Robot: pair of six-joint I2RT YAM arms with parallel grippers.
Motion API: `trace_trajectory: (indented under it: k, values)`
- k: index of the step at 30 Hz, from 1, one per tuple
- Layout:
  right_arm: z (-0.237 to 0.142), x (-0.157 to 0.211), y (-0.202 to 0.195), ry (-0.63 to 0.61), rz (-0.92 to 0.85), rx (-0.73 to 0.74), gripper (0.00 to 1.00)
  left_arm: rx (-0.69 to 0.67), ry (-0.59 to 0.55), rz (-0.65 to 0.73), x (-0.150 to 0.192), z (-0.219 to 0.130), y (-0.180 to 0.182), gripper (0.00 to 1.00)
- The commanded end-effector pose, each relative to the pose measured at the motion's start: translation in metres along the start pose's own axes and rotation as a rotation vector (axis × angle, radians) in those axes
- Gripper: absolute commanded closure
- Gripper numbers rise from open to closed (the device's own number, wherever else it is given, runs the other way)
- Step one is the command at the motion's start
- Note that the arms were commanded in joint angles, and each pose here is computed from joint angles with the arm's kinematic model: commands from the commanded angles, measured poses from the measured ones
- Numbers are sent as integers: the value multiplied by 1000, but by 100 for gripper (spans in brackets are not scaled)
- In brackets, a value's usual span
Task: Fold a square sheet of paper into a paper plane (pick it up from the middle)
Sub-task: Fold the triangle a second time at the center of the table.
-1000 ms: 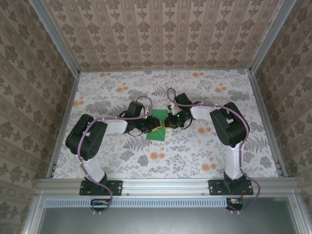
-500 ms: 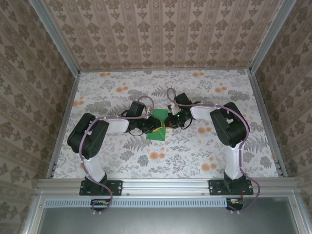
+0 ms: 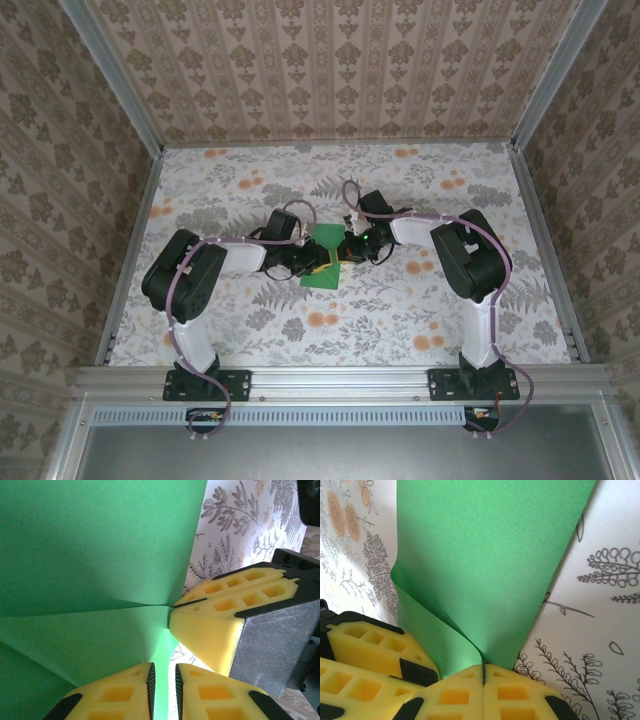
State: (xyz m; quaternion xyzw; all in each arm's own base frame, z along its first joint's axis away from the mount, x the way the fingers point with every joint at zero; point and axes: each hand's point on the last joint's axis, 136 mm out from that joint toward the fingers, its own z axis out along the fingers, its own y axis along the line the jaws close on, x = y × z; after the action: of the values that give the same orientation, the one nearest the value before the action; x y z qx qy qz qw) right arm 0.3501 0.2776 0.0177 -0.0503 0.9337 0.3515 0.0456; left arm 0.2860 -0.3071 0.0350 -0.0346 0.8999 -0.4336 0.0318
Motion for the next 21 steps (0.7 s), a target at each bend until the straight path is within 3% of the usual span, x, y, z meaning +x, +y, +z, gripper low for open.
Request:
trace_trajectory:
  k: [1,21]
  values:
    - [1,-4,-6,4,2,28,96,-11,7,15,-1,4,1,79]
    - [4,-4,-13,11,3,52,97,28,-11,38,-4,-1,-12,79]
